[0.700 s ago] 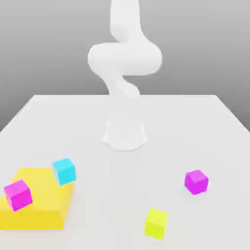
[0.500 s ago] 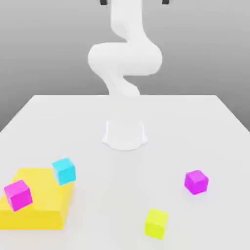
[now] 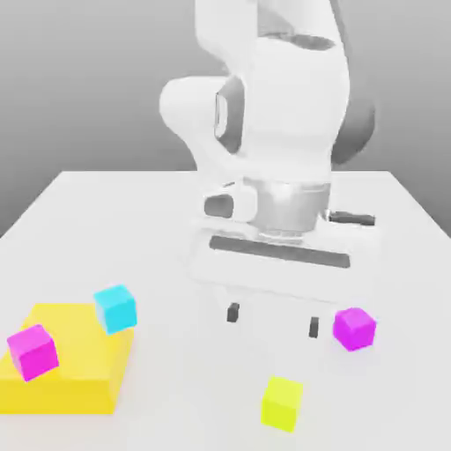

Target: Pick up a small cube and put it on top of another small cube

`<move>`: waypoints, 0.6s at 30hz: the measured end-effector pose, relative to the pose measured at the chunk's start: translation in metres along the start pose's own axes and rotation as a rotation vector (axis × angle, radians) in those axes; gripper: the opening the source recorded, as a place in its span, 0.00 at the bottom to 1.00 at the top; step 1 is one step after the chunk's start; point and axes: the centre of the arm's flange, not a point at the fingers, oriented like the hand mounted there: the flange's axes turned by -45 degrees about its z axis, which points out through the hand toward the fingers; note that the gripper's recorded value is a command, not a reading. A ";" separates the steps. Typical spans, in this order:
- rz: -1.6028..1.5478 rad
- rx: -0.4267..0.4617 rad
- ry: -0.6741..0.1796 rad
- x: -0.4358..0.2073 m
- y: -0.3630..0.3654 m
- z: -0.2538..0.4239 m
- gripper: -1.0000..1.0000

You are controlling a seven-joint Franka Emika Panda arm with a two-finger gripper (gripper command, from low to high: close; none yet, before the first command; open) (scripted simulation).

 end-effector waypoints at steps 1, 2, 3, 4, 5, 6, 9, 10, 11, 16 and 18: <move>0.012 -0.001 -0.030 -0.008 -0.001 0.017 0.50; 0.025 -0.002 -0.060 -0.018 -0.002 0.033 0.50; 0.038 -0.002 -0.089 -0.027 -0.003 0.049 0.50; 0.045 -0.002 -0.103 -0.032 -0.004 0.062 0.50; 0.049 -0.001 -0.110 -0.035 -0.004 0.075 0.50; 0.051 -0.001 -0.113 -0.037 -0.005 0.086 0.50; 0.051 -0.002 -0.117 -0.042 -0.004 0.121 0.00; 0.051 -0.002 -0.117 -0.042 -0.004 0.121 0.00; 0.051 -0.002 -0.117 -0.042 -0.004 0.121 0.00; 0.051 -0.002 -0.116 -0.043 -0.004 0.124 0.00; 0.053 -0.001 -0.115 -0.040 -0.005 0.107 0.00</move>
